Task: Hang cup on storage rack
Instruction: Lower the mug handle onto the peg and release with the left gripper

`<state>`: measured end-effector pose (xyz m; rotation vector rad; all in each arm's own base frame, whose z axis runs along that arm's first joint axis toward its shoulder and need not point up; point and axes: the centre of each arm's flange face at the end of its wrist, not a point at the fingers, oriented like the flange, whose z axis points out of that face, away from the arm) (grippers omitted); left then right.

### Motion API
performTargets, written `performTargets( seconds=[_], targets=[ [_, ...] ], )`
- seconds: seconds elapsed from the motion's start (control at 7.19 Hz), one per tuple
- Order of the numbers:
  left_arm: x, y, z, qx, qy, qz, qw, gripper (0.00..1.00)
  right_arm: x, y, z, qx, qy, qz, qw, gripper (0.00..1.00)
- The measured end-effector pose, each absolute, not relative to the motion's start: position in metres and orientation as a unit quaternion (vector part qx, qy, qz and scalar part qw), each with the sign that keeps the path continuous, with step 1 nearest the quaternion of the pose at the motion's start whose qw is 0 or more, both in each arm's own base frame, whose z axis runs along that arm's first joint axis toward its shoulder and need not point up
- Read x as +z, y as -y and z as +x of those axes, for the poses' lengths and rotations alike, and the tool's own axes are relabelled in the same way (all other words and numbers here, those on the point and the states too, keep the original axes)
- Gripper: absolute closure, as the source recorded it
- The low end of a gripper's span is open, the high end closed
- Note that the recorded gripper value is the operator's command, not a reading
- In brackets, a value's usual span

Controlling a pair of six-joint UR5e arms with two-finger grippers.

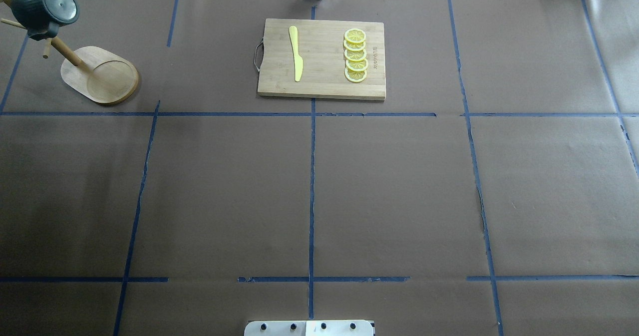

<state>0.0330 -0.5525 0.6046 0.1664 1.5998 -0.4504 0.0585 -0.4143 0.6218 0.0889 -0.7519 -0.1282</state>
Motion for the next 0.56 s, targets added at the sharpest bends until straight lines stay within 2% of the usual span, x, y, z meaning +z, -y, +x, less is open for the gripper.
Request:
performTargets(
  seconds=[0.56],
  targets=[
    [0.666, 0.528, 0.027, -0.055, -0.63, 0.196, 0.749, 0.0, 0.622, 0.414, 0.058, -0.062, 0.367, 0.043, 0.927, 0.0]
  ],
)
